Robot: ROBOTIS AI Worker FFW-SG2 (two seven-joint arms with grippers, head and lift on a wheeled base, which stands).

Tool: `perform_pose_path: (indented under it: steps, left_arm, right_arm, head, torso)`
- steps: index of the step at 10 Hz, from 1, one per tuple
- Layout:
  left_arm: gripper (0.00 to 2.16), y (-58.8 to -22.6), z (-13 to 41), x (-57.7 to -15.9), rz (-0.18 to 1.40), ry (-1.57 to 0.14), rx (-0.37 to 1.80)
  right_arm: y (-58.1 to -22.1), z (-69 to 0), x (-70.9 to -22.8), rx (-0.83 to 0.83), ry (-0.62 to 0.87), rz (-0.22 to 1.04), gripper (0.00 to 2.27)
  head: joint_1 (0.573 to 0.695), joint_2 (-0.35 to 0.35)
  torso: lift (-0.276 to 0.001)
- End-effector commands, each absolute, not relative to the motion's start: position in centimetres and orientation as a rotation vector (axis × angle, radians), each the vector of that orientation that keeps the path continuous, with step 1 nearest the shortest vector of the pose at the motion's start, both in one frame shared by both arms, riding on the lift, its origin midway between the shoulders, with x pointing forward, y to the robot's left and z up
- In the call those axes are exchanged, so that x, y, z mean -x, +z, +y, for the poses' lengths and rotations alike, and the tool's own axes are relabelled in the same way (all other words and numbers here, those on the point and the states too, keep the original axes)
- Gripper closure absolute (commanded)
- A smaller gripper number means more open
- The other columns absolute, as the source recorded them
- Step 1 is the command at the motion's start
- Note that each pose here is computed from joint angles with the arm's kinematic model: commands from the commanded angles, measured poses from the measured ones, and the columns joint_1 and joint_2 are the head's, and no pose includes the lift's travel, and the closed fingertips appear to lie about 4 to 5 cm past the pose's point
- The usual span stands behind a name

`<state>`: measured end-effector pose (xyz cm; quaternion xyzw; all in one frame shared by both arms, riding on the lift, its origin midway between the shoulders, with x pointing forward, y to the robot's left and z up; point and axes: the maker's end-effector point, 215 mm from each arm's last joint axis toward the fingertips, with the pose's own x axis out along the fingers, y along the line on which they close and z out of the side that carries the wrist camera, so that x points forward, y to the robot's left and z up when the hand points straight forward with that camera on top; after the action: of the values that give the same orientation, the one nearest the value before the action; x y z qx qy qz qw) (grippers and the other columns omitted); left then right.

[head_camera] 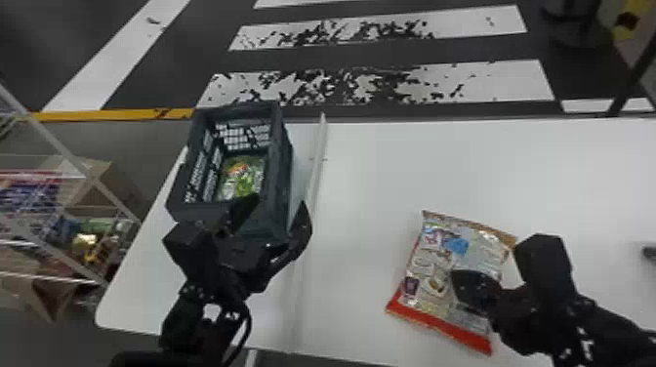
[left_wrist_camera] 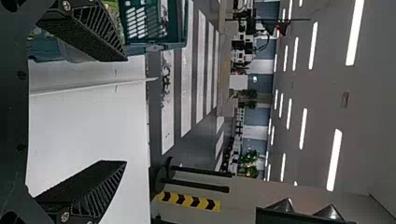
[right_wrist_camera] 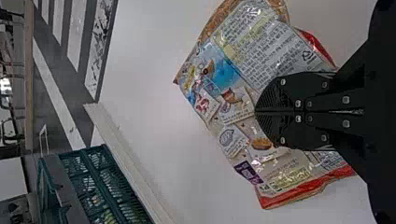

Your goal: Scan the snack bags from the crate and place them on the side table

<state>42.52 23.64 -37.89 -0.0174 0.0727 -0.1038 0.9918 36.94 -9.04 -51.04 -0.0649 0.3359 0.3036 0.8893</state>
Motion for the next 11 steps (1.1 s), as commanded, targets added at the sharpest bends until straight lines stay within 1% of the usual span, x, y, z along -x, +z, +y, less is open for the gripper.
perform_pose_path:
  steps: [1, 2, 3, 5, 6, 8, 10, 11]
  left_arm:
    - [0.09, -37.9, 23.6, -42.5, 0.147, -0.208, 0.037]
    - [0.09, -38.0, 23.7, -42.6, 0.147, -0.208, 0.037]
    - [0.09, -38.0, 23.6, -42.6, 0.147, -0.208, 0.038]
    - [0.09, -37.8, 23.6, -42.6, 0.143, -0.208, 0.037]
    - [0.09, -37.9, 23.7, -42.6, 0.145, -0.209, 0.038]
    - [0.09, -37.8, 23.6, -42.5, 0.142, -0.21, 0.038]
    - [0.09, -37.8, 23.5, -42.5, 0.145, -0.212, 0.039]
    - [0.09, -37.8, 23.4, -42.4, 0.145, -0.214, 0.039]
  right_arm:
    - [-52.3, -9.0, -36.9, 0.154, 0.636, 0.701, 2.24]
    - [-52.3, -9.2, -36.9, 0.163, 0.635, 0.697, 2.24]
    - [-51.4, -9.2, -37.3, 0.169, 0.634, 0.674, 2.24]
    - [-46.5, -8.8, -38.3, 0.168, 0.628, 0.59, 2.24]
    - [-44.9, -8.0, -38.2, 0.164, 0.639, 0.571, 2.24]
    - [-44.7, -5.0, -37.3, 0.173, 0.699, 0.566, 2.24]
    - [-46.9, -1.7, -36.2, 0.212, 0.764, 0.597, 2.24]
    - [-47.9, -0.5, -36.0, 0.233, 0.786, 0.608, 2.24]
  head:
    - [0.695, 0.205]
    - [0.695, 0.208]
    - [0.695, 0.207]
    - [0.695, 0.204]
    - [0.695, 0.204]
    - [0.695, 0.219]
    - [0.695, 0.27]
    - [0.695, 0.284]
  torso:
    - [-0.094]
    - [-0.094]
    - [-0.094]
    - [-0.094]
    - [-0.094]
    - [-0.094]
    - [-0.094]
    - [-0.094]
